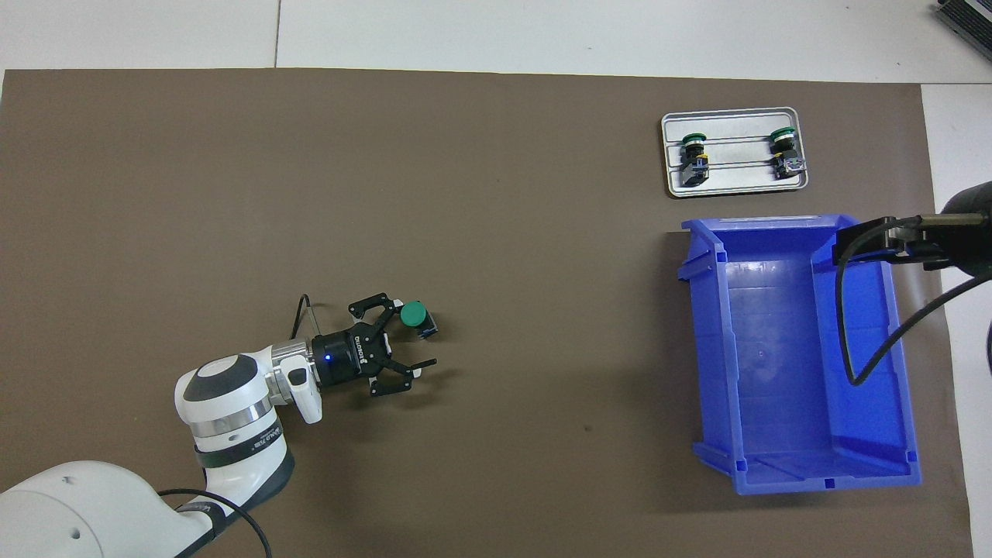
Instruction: Place and press button with both arms
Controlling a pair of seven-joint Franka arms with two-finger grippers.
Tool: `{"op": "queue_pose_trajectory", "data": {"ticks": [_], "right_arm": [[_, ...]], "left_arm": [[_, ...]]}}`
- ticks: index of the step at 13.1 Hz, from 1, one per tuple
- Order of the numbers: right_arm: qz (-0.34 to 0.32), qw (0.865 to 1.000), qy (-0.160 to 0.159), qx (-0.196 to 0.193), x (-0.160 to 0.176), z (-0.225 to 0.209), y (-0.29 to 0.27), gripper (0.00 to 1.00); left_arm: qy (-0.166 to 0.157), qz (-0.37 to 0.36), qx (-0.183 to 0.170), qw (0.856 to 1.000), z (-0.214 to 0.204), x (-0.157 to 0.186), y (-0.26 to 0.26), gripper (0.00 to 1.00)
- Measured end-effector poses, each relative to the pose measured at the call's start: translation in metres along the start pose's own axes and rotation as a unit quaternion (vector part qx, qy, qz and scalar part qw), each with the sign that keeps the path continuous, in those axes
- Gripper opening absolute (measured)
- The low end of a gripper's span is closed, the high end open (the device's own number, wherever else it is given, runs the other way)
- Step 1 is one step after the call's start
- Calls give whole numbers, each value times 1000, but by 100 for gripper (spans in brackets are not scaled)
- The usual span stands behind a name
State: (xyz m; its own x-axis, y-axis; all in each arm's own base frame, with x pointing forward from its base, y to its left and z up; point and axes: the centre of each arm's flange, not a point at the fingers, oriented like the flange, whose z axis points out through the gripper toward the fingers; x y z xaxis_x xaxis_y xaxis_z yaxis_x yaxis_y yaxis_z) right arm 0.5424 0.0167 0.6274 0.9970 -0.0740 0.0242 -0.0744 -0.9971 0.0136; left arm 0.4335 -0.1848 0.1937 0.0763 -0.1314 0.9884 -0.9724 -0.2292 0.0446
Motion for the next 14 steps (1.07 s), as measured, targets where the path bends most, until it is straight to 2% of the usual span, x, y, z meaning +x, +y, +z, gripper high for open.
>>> {"op": "queue_pose_trajectory", "data": {"ticks": [5,11,14], "right_arm": [[0,1000,0,0,0,0,0,100],[0,1000,0,0,0,0,0,100],[0,1000,0,0,0,0,0,100]], "left_arm": [[-4,-3,5,1000,-3,1,-3,98],[-8,-3,-12,1000,8,0,9,98],[-10,-4,-2,1000,1,0,3,98]]}}
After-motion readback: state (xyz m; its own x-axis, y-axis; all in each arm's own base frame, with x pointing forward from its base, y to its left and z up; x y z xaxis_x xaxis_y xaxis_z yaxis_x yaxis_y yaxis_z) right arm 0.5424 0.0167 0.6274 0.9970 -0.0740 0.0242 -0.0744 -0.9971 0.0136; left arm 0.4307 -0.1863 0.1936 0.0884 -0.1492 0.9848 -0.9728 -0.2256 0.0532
